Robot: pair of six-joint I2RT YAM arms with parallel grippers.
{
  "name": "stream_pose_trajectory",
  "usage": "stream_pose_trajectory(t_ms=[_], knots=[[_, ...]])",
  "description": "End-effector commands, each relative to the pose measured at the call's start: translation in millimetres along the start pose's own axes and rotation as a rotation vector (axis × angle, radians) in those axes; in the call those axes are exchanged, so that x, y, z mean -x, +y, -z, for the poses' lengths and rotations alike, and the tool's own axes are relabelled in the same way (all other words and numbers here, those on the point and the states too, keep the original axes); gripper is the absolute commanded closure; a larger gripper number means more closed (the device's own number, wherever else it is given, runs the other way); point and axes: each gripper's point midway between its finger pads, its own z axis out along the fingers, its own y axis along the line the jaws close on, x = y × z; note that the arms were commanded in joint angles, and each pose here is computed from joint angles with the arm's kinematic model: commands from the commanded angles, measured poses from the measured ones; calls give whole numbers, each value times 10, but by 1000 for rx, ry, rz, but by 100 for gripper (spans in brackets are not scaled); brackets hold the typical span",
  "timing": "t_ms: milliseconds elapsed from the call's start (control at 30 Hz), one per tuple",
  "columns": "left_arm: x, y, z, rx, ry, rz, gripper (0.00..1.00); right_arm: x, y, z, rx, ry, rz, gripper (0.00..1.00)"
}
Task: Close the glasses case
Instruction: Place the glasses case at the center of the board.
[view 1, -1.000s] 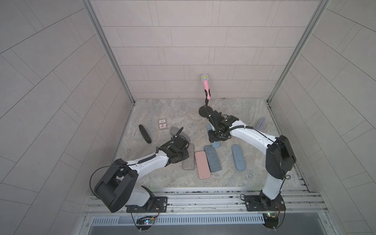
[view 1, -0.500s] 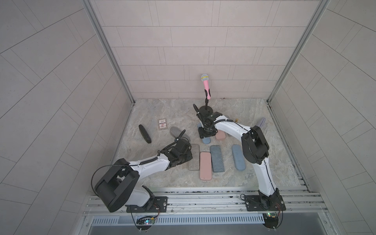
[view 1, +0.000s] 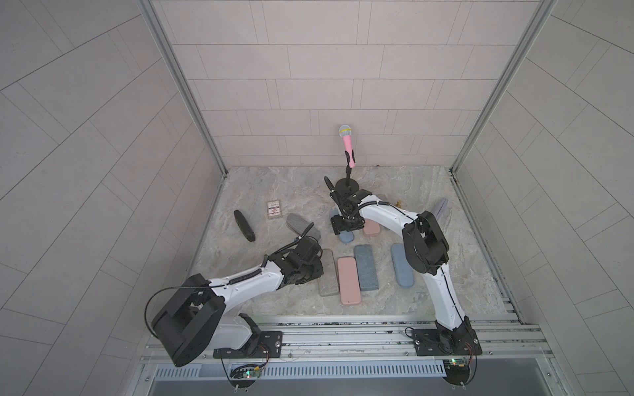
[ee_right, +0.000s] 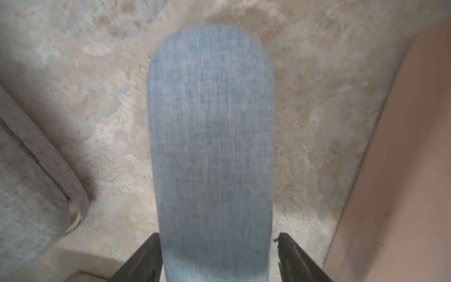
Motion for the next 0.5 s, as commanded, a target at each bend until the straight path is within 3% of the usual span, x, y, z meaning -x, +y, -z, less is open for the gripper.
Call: stream_pose_trajectory(t_ms=[0, 167, 233, 300, 367, 467], knots=[[-302, 439, -2, 189, 127, -33, 81, 10, 40, 506, 2, -80, 25, 20], [-206, 338, 55, 188, 112, -60, 81, -337, 64, 975, -12, -133, 52, 21], [-168, 291, 85, 181, 102, -71, 81, -577, 108, 1141, 2, -151, 54, 39], [-118, 229, 106, 169, 91, -79, 80, -872, 146, 1265, 11, -153, 51, 70], [-90, 169, 117, 162, 94, -92, 80, -1178, 178, 1296, 4, -135, 59, 84], [-28, 87, 152, 158, 87, -110, 80, -1666, 287, 1246, 1, -90, 83, 91]])
